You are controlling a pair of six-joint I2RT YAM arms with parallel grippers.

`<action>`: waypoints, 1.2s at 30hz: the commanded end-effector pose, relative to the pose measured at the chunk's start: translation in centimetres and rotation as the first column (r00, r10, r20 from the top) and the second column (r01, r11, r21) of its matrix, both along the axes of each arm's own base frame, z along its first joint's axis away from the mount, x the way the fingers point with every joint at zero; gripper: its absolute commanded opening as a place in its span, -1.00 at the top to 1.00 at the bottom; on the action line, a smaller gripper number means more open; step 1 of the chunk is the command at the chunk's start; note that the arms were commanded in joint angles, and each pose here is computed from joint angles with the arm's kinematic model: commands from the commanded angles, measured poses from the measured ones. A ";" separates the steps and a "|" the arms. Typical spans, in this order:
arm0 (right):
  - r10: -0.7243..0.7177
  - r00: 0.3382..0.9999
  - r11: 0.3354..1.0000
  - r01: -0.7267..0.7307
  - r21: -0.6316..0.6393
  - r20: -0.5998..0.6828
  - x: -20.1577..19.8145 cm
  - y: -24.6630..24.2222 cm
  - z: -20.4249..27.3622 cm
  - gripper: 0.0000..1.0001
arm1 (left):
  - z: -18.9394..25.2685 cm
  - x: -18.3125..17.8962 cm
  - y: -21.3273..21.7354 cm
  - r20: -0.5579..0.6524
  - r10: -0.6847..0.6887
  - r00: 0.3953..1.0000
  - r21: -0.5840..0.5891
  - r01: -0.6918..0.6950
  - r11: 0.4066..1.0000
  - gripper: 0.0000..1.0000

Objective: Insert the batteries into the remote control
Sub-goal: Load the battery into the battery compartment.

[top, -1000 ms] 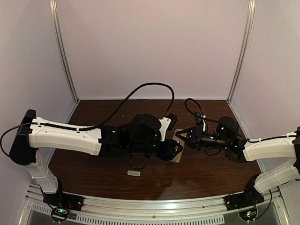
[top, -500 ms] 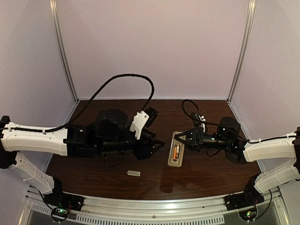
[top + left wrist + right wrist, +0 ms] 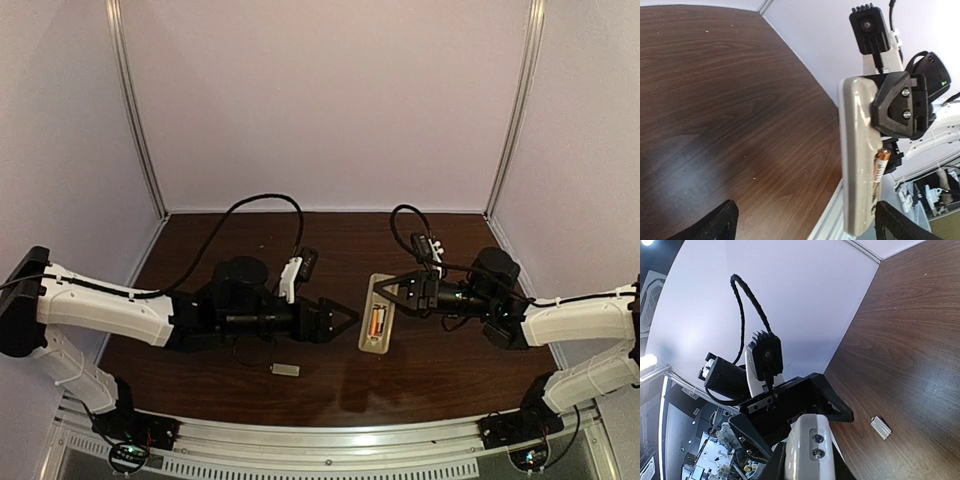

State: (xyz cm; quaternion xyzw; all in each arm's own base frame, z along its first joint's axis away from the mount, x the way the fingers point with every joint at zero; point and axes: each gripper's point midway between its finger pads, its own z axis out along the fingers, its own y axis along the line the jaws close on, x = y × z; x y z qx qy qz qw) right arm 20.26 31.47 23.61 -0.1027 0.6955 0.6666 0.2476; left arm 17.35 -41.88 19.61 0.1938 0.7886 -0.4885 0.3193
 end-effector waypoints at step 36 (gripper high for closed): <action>-0.019 0.987 1.000 0.020 -0.002 0.159 -0.8 0.6 1.7 1.00 | 3.1 -0.7 -5.1 -0.298 -0.154 0.942 -0.382 0.030 0.924 -0.58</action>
